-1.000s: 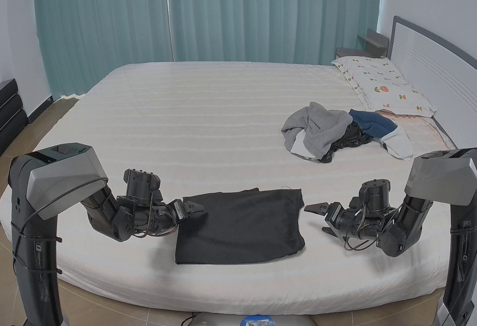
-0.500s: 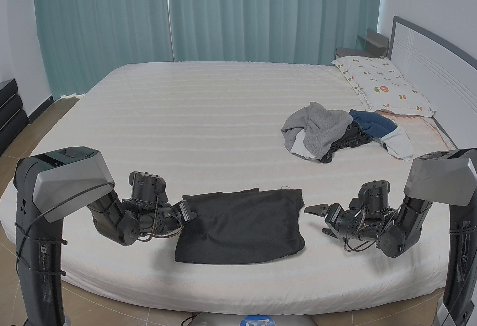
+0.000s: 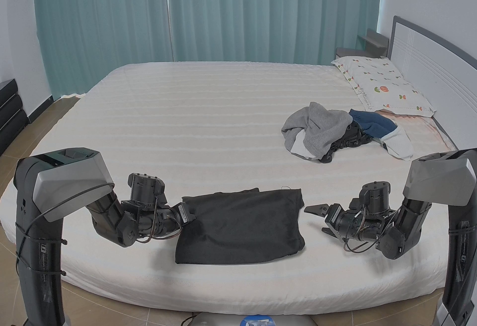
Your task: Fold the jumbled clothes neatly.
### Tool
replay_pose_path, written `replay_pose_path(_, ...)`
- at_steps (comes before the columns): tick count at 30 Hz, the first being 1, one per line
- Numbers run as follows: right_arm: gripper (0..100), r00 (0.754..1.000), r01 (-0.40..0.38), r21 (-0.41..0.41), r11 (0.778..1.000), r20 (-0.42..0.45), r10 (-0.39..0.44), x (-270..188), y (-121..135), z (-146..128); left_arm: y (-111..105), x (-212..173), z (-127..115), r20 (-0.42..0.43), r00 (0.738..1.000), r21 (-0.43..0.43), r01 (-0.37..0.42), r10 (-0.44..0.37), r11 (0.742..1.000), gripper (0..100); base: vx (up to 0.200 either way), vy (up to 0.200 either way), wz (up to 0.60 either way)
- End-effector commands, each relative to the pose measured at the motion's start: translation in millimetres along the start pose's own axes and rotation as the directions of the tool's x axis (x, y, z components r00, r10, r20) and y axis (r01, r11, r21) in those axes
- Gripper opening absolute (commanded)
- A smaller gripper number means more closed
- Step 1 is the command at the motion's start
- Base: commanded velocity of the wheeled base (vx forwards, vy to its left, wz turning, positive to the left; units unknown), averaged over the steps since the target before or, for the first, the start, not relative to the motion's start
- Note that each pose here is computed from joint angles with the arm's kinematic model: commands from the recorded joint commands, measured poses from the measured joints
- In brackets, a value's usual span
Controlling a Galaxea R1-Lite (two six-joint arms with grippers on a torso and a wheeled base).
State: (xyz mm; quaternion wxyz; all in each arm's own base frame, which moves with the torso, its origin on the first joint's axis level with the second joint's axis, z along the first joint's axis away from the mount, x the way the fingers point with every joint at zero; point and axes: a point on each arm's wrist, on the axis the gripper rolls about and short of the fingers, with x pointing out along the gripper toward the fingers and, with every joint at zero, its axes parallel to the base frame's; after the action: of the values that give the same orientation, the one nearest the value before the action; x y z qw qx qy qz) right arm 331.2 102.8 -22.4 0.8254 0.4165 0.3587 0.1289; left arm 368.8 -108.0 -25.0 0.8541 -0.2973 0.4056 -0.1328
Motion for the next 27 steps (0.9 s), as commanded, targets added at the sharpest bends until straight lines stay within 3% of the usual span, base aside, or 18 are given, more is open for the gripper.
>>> replay_pose_path(1,100,1.0,0.003,0.001,1.0,-0.004,-0.003,0.5,-1.5,-1.1,0.8,-0.8,0.5,0.001,1.0,-0.003,-0.001,0.001,1.0,0,0.0,0.0,0.0)
replay_pose_path(13,100,1.0,0.003,0.002,1.0,-0.004,-0.003,0.7,-1.8,-1.3,0.0,-3.4,1.4,0.006,1.0,-0.006,-0.003,0.003,1.0,0,0.0,0.0,0.0)
replay_pose_path(27,100,1.0,0.003,0.002,1.0,-0.004,-0.003,0.7,-1.8,-1.3,-2.1,-10.4,2.7,0.013,1.0,-0.011,-0.001,0.001,1.0,0,0.0,0.2,0.0)
